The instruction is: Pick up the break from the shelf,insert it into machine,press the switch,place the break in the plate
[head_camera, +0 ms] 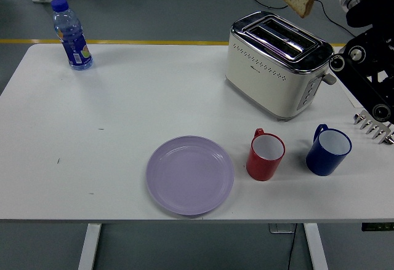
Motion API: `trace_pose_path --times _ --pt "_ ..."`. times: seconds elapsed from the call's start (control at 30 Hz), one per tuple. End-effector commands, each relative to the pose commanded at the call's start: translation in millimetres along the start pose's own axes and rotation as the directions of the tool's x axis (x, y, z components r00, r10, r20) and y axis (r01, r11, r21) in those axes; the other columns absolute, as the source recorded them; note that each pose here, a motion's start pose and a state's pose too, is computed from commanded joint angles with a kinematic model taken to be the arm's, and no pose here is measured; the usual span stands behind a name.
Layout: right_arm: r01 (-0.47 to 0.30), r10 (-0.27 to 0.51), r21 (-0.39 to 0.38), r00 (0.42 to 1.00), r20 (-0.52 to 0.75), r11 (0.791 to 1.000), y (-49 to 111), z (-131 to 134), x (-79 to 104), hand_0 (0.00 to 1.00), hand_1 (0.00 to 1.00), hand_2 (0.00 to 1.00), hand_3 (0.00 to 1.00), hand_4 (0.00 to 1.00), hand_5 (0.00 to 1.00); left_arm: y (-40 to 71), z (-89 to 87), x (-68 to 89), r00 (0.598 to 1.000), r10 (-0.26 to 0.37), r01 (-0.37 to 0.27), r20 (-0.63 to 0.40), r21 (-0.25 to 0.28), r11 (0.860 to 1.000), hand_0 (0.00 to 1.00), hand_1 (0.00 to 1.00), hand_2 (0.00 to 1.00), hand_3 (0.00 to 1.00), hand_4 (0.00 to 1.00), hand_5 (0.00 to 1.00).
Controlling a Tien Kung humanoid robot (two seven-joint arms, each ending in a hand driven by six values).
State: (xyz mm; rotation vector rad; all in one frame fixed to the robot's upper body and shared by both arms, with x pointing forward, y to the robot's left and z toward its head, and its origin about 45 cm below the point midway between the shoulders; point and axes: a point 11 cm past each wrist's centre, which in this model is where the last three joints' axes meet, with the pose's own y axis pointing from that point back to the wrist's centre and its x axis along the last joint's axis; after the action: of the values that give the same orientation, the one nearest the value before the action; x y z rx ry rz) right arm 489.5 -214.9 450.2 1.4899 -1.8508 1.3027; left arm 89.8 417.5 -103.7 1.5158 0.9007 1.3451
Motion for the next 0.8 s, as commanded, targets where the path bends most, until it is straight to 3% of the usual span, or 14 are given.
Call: trace_pose_path --times 0.37,0.6,0.8 --pt "0.103 -0.114 0.074 0.980 0.164 0.992 33.8 -26 3.5 0.121 0.156 0.289 0.403 0.437 0.002 -0.2 -1.4 -2.5 1.000 -0.005 0.005 0.002 0.002 1.000 0.680 0.692 0.680 0.561 0.289 0.831" --pt "0.268 -0.285 0.097 0.917 0.278 0.958 71.5 -32 -19.9 0.121 0.151 0.293 0.398 0.429 0.002 -0.3 -2.1 -4.9 1.000 -0.009 0.009 0.004 0.003 1.000 0.681 0.692 0.679 0.559 0.287 0.828" --pt "0.414 -0.423 0.110 0.823 0.379 0.904 103.2 -35 -45.7 0.119 0.144 0.291 0.397 0.430 0.002 -0.3 -1.8 -6.4 1.000 -0.012 0.012 0.003 0.000 1.000 0.679 0.692 0.679 0.561 0.286 0.828"
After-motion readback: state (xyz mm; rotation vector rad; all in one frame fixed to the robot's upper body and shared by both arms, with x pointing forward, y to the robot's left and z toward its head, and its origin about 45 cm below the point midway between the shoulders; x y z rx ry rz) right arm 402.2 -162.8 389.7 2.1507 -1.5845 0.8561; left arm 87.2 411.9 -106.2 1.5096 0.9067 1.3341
